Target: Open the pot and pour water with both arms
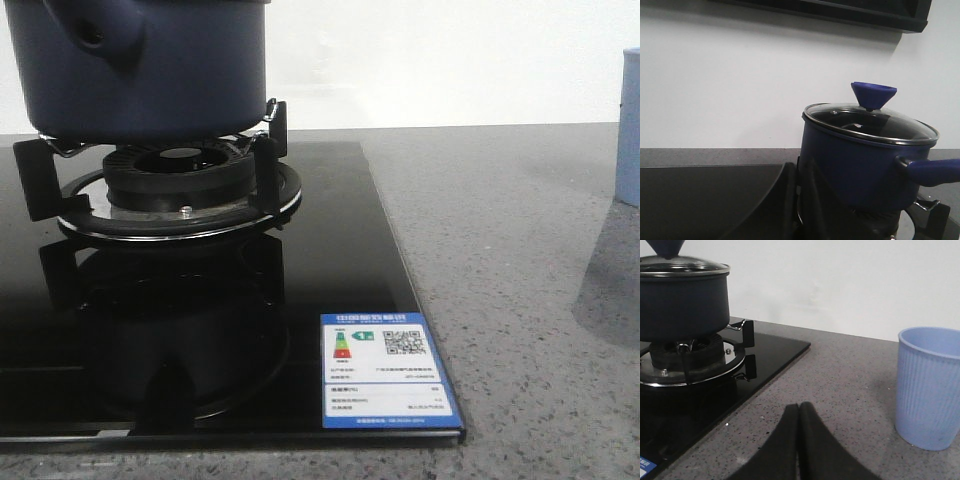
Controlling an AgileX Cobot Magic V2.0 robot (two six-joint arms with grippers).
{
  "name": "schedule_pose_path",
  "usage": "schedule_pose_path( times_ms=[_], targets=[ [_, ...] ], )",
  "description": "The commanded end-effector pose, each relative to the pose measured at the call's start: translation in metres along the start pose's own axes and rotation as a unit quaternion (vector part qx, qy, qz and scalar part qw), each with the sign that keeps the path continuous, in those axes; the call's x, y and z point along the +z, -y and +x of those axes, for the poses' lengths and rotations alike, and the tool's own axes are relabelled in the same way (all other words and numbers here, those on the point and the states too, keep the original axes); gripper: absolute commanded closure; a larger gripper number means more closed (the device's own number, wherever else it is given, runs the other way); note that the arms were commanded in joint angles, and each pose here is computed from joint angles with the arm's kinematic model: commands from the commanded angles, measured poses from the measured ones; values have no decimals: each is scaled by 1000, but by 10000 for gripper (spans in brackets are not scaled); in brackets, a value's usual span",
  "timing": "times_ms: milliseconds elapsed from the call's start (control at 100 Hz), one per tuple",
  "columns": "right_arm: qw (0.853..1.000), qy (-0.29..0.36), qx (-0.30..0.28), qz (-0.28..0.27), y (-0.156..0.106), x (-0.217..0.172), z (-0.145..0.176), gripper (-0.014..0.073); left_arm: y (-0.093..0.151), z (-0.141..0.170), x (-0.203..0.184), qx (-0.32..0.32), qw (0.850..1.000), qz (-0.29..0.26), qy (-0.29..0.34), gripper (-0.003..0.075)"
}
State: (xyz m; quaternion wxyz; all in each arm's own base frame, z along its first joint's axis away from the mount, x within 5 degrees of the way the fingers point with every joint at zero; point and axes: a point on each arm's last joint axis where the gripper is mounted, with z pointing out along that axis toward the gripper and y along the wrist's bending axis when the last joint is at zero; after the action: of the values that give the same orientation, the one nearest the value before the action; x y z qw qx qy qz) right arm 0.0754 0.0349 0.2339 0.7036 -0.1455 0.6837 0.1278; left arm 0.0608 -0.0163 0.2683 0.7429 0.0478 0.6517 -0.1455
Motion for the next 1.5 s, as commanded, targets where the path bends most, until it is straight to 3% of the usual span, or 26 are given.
schedule_pose_path(
  times_ms=[0, 720, 1100, 1490],
  targets=[
    [1000, 15, 8, 2, 1, 1, -9, 657, -2, -15, 0, -4, 999, -14, 45, 736],
    [1000, 14, 8, 5, 1, 1, -9, 657, -3, -9, 1, 12, 999, -17, 41, 736],
    [1000, 14, 8, 5, 1, 1, -9, 657, -20, 44, -18, 26, 990, -137, 10, 736],
    [1000, 13, 9, 6, 2, 1, -9, 657, -22, 56, -19, 20, 989, -148, -20, 736]
  ],
)
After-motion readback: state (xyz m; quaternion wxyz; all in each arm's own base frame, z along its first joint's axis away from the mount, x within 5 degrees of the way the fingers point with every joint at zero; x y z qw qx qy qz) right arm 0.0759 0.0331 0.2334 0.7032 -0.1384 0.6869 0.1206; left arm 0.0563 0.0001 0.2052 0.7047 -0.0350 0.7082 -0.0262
